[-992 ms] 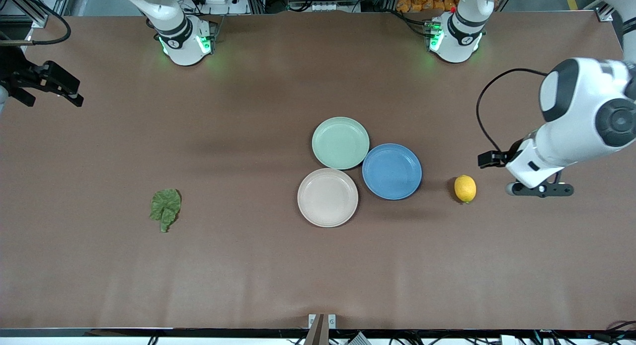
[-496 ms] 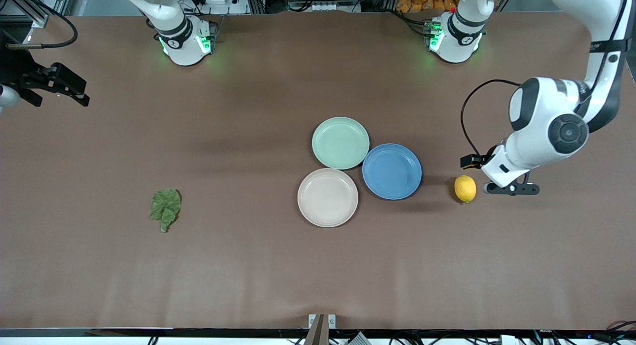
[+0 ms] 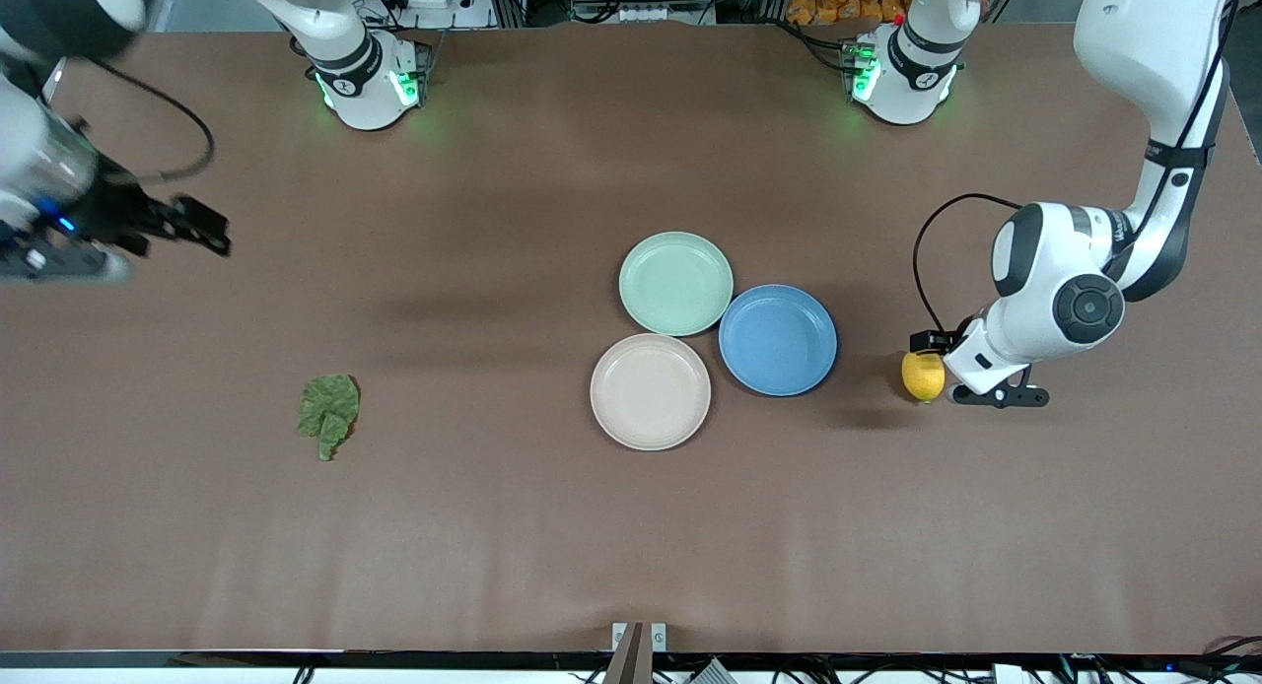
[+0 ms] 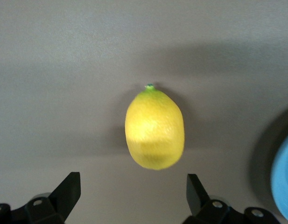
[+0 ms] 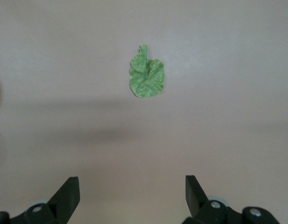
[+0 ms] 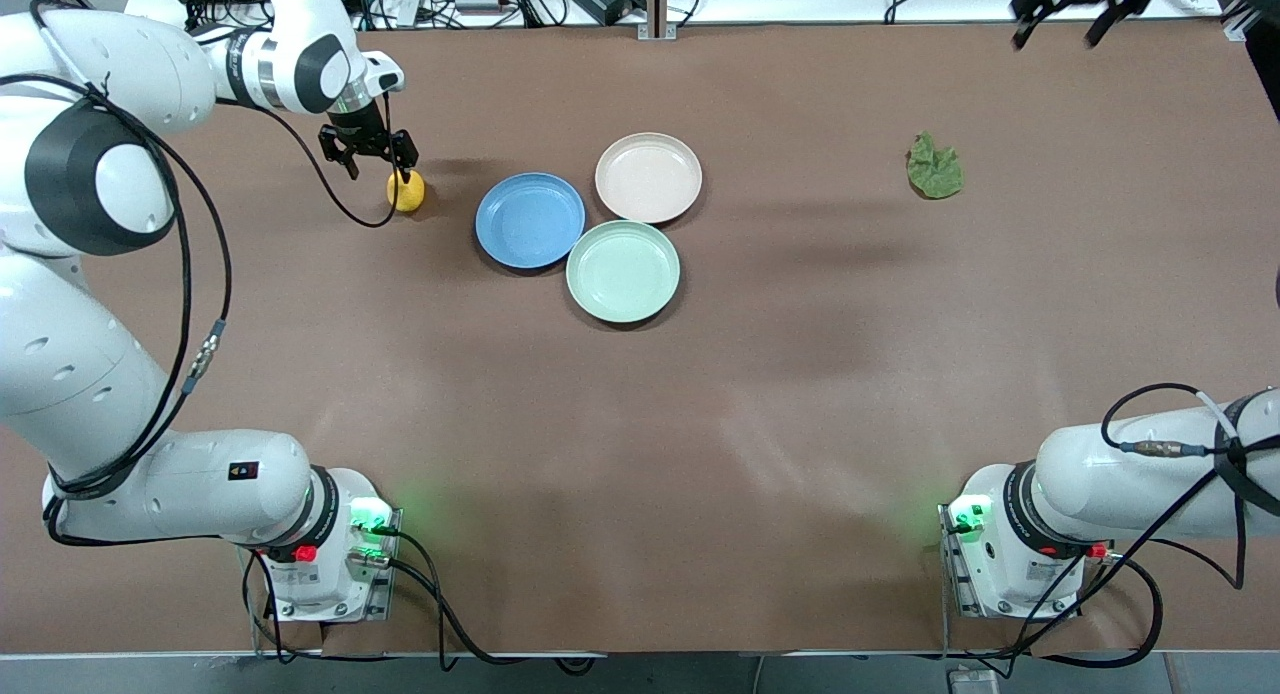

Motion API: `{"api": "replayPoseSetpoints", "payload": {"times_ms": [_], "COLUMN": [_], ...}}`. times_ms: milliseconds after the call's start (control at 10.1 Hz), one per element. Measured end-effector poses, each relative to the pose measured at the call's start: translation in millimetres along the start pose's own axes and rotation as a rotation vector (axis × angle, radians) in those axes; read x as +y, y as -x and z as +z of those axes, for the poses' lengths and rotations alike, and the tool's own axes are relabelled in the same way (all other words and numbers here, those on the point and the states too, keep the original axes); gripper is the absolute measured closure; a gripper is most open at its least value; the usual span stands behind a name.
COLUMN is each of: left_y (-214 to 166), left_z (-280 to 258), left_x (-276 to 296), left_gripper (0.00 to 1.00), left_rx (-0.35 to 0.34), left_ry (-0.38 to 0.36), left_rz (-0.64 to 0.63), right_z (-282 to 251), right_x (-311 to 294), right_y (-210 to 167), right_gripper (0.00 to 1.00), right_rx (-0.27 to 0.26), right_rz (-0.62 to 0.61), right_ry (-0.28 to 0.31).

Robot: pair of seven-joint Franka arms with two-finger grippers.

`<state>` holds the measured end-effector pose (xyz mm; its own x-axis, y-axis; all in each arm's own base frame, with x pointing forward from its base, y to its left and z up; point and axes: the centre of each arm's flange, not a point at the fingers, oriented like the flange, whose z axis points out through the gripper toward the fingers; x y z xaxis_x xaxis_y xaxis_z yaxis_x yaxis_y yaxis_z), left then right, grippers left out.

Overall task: Place lemon and lettuce in plates
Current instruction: 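Lower and close the left gripper on the lemon while the right grasps lettuce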

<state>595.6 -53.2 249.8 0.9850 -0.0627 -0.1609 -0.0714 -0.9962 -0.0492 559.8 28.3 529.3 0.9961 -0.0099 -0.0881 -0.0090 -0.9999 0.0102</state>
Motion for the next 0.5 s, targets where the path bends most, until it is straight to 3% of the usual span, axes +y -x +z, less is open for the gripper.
{"api": "replayPoseSetpoints", "payload": {"times_ms": [198,496], "left_y": [-7.4,-11.8], "left_z": [13.9,29.9], "left_x": [1.1,2.8], "left_gripper": [0.0,0.0], "left_rx": [-0.007,-0.022], "left_ry": [0.004,0.01], "left_rz": [0.003,0.005], "right_z": [73.9,154.9], "right_x": [0.5,7.6], "right_y": [-34.4,-76.5], "right_gripper": [0.0,0.0], "right_rx": [-0.028,0.001], "right_rz": [0.0,0.016], "right_ry": [-0.015,-0.037]}}
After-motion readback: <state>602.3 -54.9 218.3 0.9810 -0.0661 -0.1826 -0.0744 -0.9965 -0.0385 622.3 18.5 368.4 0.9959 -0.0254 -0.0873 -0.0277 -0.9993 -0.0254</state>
